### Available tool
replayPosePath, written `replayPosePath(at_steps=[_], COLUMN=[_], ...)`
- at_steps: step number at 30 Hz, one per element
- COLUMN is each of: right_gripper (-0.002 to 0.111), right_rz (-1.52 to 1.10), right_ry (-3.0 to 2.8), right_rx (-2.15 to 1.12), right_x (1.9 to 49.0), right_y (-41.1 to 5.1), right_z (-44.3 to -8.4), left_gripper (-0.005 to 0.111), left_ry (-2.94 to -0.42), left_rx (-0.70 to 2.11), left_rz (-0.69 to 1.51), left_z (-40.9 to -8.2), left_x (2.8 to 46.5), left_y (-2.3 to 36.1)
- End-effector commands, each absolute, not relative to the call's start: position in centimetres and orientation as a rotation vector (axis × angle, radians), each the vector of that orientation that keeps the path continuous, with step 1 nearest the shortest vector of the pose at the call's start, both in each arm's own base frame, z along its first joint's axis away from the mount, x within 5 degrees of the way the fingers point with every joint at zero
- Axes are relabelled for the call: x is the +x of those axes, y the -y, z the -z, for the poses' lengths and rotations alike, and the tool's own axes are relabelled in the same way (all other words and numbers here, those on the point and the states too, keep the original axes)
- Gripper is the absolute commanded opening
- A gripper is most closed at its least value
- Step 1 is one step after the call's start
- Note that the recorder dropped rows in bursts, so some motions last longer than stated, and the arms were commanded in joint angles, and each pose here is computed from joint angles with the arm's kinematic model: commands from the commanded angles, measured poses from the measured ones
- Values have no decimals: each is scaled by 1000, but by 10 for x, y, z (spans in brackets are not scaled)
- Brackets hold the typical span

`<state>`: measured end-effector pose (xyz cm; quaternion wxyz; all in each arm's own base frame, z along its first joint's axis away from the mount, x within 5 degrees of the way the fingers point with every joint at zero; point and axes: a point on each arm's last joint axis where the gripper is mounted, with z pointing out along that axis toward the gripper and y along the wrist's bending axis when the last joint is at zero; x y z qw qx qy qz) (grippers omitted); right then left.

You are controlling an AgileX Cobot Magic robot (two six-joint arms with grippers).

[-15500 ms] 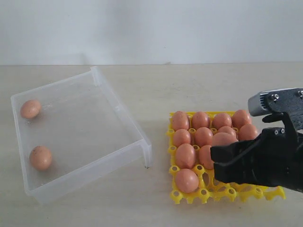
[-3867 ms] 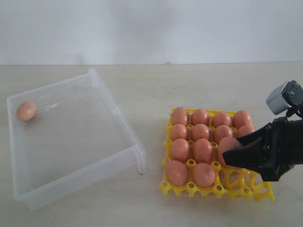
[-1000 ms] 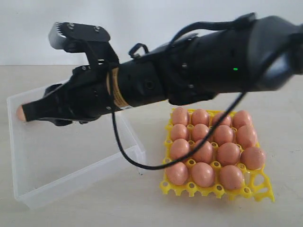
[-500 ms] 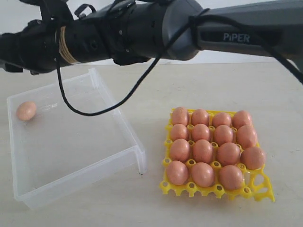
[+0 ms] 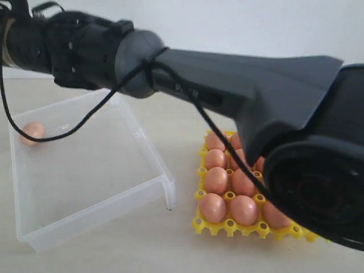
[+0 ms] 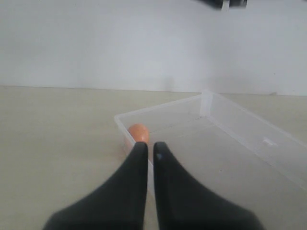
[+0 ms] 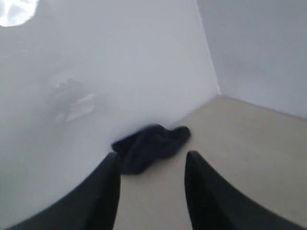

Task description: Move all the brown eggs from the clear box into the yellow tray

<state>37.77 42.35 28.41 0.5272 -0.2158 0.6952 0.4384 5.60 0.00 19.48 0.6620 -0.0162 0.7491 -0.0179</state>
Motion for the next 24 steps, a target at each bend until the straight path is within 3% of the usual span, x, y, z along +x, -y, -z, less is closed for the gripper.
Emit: replayPosePath(at_steps=[1,3,6,10,11,13,15,24], right_gripper=[37,35,18,15,18,45,62,62], right_rz=[-961,-933,-964,-948,-944,-970,-997,-1011], right_ry=[-1801,-1842,-1922,-1987,-1995,-2020,-2021,-2010], right_rx=[-374,-358,-300,-245,-246,-258,-275,-215], right_x=[400,406,415,421,421,419,418,420], right_y=[-420,-423,-432,-435,-436,-438,-439,-438], right_z=[-236,-211,-160,-115,-107,-89,-86,-103], left_gripper=[4,4,4,4,4,4,4,4], left_ry=[-1689,-1689,-1689,-1689,-1689,-1689,-1689,-1689], left_rx=[-39,-39,-39,-39,-39,-39,-39,-39], left_rz=[39,39,39,39,39,39,39,39], left_z=[-195,-195,-195,-195,-195,-195,-195,-195], left_x=[56,56,56,56,56,56,56,56], left_y=[0,0,0,0,0,0,0,0])
